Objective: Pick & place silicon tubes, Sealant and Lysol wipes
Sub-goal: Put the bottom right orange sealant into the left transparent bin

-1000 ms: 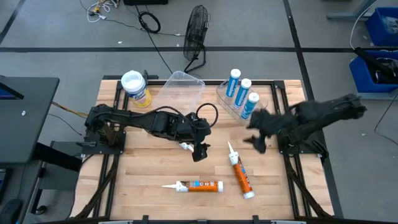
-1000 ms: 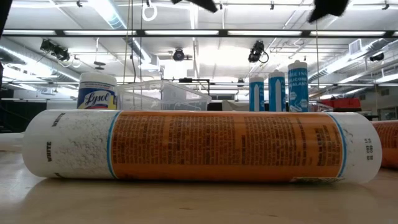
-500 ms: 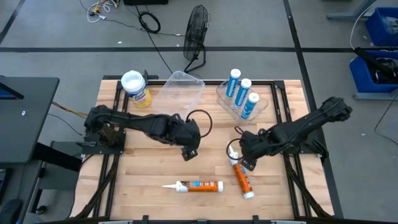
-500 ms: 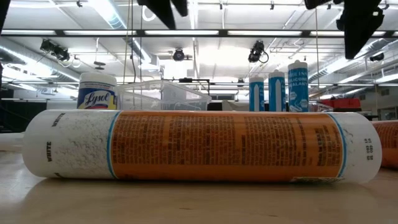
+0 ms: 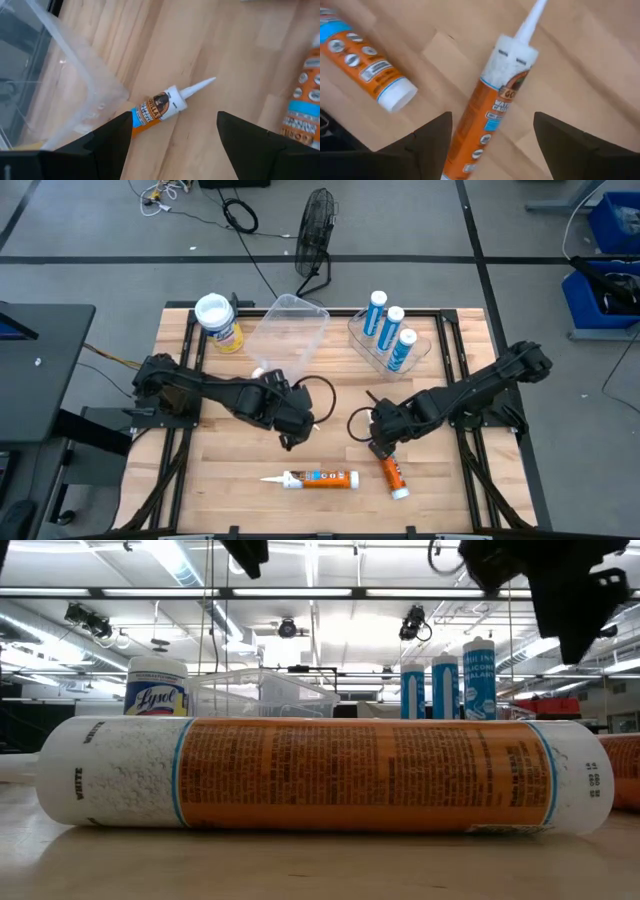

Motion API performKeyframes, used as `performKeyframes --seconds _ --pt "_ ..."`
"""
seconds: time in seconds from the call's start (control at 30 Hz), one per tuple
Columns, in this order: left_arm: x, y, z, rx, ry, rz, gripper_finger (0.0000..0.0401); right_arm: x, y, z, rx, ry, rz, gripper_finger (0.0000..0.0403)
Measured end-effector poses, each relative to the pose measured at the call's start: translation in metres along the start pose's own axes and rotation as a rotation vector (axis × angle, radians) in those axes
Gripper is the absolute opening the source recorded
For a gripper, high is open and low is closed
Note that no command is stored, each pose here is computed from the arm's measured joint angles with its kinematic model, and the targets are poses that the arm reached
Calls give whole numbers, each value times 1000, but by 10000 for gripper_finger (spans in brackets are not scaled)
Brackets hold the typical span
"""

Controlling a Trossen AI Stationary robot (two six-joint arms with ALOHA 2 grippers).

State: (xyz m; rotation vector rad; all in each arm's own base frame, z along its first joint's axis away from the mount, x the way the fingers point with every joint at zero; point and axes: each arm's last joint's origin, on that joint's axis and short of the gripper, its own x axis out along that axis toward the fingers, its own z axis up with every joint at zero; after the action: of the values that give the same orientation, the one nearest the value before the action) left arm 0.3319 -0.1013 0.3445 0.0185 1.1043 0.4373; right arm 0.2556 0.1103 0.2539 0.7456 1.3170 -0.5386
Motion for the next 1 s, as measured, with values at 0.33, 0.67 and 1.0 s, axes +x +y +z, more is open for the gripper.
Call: performKeyframes --seconds 0.33,0.67,1.0 --pt "-13 -21 -13 99 -36 -17 296 39 10 19 147 19 -77 382" --pt "-15 -25 -15 112 -43 -21 296 71 12 26 115 36 -147 377" --pt "-15 -25 -15 110 -45 -22 296 104 0 20 205 -7 -77 375"
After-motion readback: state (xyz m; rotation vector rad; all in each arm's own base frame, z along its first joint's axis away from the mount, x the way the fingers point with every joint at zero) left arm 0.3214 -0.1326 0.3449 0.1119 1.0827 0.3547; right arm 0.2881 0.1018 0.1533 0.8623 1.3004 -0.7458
